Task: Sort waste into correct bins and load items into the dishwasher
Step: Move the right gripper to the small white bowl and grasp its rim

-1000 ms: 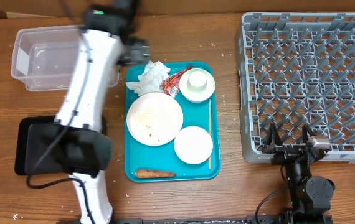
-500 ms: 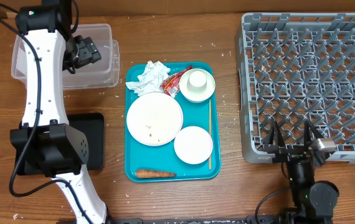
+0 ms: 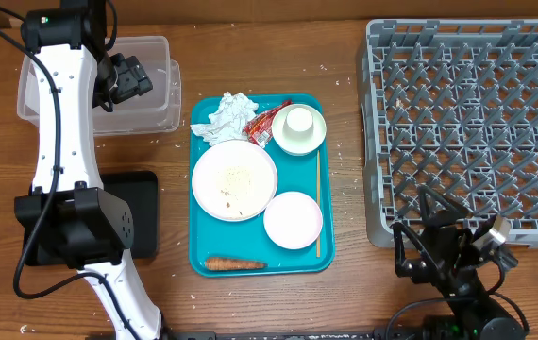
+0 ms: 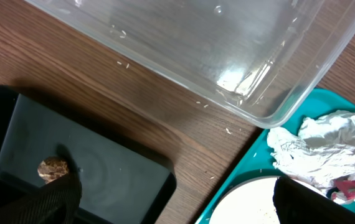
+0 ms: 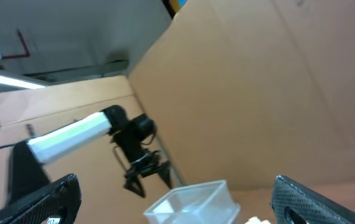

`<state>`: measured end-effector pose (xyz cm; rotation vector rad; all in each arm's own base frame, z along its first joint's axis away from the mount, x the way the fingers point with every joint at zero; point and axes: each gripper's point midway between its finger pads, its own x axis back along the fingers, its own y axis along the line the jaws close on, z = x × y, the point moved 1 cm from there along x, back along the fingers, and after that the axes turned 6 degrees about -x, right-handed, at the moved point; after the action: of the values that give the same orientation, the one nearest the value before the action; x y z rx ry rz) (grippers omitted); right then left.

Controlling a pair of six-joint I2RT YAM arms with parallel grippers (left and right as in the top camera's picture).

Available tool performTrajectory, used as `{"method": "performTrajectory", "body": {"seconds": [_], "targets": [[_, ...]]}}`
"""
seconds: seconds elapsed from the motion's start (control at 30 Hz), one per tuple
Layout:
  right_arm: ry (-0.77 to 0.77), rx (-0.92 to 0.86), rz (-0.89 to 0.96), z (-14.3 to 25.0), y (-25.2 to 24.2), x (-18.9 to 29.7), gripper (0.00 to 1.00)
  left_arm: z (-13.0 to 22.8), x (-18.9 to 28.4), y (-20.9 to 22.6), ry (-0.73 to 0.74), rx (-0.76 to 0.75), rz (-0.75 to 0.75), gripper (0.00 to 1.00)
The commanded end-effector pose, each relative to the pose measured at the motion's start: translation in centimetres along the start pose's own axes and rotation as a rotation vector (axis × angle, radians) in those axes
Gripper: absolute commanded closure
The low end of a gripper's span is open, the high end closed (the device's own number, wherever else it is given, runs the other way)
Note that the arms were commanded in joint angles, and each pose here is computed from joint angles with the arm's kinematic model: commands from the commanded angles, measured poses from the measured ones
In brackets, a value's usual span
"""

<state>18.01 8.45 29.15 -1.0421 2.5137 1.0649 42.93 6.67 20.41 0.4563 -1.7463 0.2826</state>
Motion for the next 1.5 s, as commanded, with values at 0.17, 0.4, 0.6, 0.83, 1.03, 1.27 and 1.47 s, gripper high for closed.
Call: {"method": "performTrajectory", "body": {"seconds": [0.17, 0.4, 0.6, 0.83, 1.03, 1.27, 1.47], "targets": [[0.121, 0.044, 0.090, -2.1, 1.8, -2.1, 0.00, -0.2, 0.1, -0.3, -0.004, 0.014, 0.011, 0.00], [0.472, 0.005, 0.179, -1.3, 0.3, -6.7, 0.00, -0.2, 0.1, -0.3, -0.004, 0.014, 0.011, 0.00], [0.989, -0.012, 0.336, 6.0, -2.4, -10.8, 0.00, -0.2, 0.1, -0.3, -0.004, 0.014, 0.011, 0.00], [1.546, 0.133, 0.581, 18.8, -4.2, -8.1, 0.00, -0.2, 0.1, -0.2, -0.004, 0.014, 0.011, 0.00], [1.802, 0.110, 0.623, 26.1, -5.2, -4.3, 0.00, -0.2, 0.1, -0.3, -0.004, 0.014, 0.011, 0.00], [1.887, 0.112, 0.609, 28.4, -4.8, -2.7, 0.00, -0.2, 0.1, -0.3, -0.004, 0.014, 0.011, 0.00], [1.896, 0.158, 0.565, 29.4, -4.1, -2.3, 0.00, -0.2, 0.1, -0.3, -0.004, 0.014, 0.011, 0.00]]}}
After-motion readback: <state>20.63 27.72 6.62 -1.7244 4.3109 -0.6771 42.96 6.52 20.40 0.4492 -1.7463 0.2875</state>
